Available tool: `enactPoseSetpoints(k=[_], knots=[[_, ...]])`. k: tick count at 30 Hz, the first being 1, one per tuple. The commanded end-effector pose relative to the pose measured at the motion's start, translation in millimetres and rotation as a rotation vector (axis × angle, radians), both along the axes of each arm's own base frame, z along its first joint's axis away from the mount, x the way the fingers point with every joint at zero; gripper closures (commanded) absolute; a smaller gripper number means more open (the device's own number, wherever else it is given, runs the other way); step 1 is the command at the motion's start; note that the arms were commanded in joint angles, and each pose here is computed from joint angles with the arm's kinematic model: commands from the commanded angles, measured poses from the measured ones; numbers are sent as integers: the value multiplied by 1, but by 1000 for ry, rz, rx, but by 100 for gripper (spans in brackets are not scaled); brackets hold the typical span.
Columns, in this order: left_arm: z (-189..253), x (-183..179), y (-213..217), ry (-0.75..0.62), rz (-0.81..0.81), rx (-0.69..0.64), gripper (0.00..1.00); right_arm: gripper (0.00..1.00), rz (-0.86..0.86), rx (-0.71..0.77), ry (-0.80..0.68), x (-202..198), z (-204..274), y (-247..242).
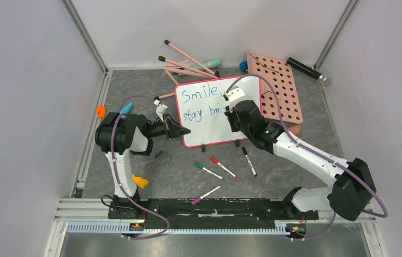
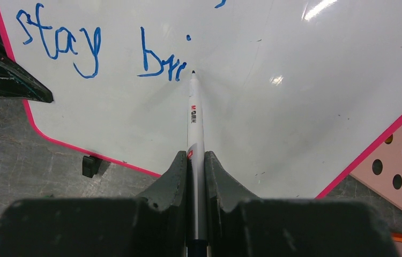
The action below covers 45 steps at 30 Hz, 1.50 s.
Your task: Write a sentence on the whiteboard
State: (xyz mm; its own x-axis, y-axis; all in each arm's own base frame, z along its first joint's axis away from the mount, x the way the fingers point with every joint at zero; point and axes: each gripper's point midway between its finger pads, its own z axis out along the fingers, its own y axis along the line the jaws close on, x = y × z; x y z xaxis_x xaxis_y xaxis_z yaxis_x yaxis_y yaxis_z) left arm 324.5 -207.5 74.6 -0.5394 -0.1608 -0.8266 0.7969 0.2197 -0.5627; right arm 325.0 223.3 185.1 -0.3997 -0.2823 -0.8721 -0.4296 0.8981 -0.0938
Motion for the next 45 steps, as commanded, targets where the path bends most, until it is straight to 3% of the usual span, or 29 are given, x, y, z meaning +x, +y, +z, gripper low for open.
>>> enactPoseSetpoints(k=[1,15,28,45], knots=[[-19,18,8,-223,66,77,97,100,-13,30,-59,12,28,3],[-18,19,8,-224,65,77,97,100,-24,13,-53,24,21,4],[-18,19,8,-224,66,77,97,100,11,5,-9,4,-2,-3],[-18,19,8,-225,65,77,97,100,-49,-14,-50,24,19,-6]])
